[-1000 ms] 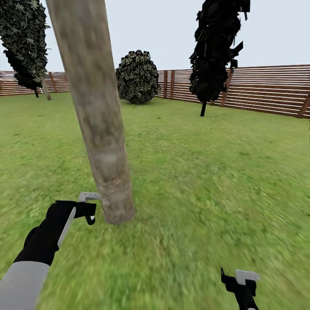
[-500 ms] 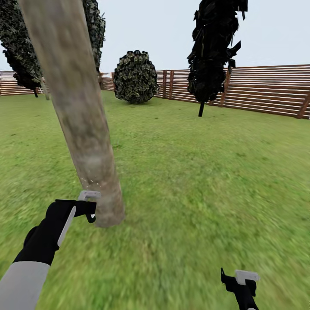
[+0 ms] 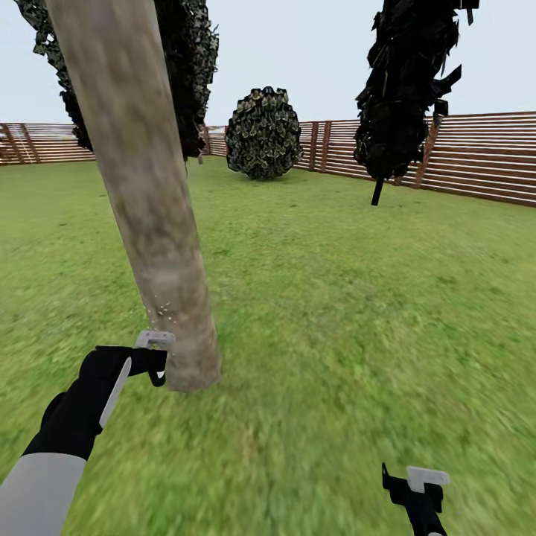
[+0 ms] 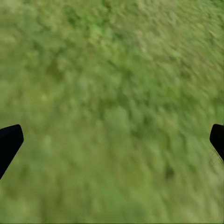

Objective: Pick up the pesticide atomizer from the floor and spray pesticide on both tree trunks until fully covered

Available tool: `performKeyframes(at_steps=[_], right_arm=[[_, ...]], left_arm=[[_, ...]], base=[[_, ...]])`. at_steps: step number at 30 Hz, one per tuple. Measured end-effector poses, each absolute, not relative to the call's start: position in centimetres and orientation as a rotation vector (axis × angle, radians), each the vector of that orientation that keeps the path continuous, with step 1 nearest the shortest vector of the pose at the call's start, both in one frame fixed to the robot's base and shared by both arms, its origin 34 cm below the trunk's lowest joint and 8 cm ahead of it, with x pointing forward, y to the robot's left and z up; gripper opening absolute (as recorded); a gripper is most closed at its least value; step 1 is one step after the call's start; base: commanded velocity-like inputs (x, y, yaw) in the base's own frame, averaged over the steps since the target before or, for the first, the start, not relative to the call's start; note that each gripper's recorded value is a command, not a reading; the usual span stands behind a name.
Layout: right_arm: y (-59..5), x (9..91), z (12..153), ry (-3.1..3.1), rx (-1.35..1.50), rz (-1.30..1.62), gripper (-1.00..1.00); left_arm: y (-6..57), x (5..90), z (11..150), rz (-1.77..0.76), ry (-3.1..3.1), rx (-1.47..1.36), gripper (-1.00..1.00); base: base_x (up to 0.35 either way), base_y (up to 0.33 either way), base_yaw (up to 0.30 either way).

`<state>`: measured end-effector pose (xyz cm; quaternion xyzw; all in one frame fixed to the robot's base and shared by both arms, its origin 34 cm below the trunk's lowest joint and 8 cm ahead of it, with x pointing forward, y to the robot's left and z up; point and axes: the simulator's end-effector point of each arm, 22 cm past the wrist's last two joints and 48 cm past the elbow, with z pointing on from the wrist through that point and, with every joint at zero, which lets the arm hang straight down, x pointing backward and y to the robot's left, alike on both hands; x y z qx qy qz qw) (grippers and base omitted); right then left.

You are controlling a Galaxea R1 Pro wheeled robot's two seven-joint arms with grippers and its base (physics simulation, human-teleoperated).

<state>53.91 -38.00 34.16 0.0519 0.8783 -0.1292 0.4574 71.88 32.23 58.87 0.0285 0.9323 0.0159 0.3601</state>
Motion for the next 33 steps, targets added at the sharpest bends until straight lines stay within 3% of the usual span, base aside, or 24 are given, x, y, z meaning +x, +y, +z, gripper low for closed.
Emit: performKeyframes(at_steps=[15, 18, 25, 31, 33], right_arm=[[-38.1, 53.9, 34.2, 2.164, 0.127, -0.321, 1.00], [-38.0, 53.9, 34.2, 2.165, 0.128, -0.319, 1.00], [-38.0, 53.9, 34.2, 2.164, 0.129, -0.319, 1.00], [-38.0, 53.9, 34.1, 2.165, 0.129, -0.319, 1.00], [-38.0, 53.9, 34.1, 2.165, 0.129, -0.319, 1.00]], left_arm=[[32.5, 71.3, 57.9, 0.044, 2.424, 0.063, -1.00], [35.8, 70.8, 57.1, 0.077, 2.442, -0.019, -1.00], [33.9, 70.7, 56.1, 0.086, 2.460, 0.008, -1.00], [41.7, 67.5, 53.6, 0.189, 2.522, -0.120, -1.00], [41.7, 66.7, 52.7, 0.180, 2.530, -0.122, -1.00]], base=[[0.039, -0.272, 0.003], [0.176, -0.244, 0.019], [0.221, -0.212, 0.266], [0.233, -0.182, 0.083], [0.099, -0.069, 0.004]])
